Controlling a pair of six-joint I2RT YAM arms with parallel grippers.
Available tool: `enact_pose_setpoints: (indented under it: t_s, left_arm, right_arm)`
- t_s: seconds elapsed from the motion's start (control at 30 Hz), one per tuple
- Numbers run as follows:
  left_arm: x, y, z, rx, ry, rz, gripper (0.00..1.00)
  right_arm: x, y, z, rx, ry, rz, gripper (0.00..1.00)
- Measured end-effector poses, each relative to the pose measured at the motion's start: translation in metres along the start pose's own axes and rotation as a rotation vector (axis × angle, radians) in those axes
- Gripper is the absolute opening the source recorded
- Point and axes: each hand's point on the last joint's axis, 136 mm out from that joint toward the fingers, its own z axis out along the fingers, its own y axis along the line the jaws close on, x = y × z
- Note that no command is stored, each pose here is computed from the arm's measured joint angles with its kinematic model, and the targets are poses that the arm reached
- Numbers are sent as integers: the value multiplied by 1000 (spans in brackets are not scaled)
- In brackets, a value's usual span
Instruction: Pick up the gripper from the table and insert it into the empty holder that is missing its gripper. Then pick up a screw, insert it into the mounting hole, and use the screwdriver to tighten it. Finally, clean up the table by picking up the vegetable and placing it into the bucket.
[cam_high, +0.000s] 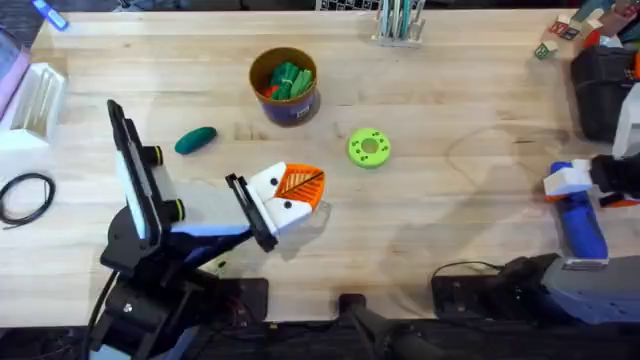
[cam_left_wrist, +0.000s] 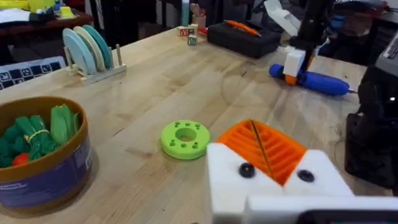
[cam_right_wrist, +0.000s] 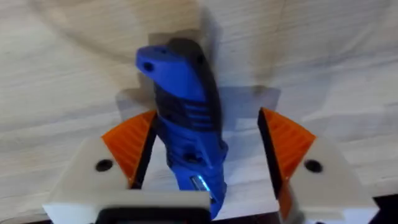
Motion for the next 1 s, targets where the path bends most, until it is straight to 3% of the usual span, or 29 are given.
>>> enact_pose_setpoints:
  t_s: [0.17, 0.4, 0.57, 0.67, 0.83, 1.0]
  left_arm:
    - [0, 0, 0, 0, 0, 0, 9]
    - [0, 0, 0, 0, 0, 0, 9]
    - [0, 0, 0, 0, 0, 0, 9]
    - [0, 0, 0, 0, 0, 0, 9]
    - [0, 0, 0, 0, 0, 0, 9]
    - [0, 0, 0, 0, 0, 0, 9]
  right_arm:
    - [-8, 8, 6, -33, -14, -24, 888]
    - [-14, 15, 5, -70, -45, -32, 520]
    - [-15, 16, 5, -74, -48, -32, 171]
    - [-15, 17, 5, -81, -50, -17, 35]
    - [-19, 20, -2, -95, -88, 28, 21]
    - [-31, 27, -29, -94, -202, 51, 21]
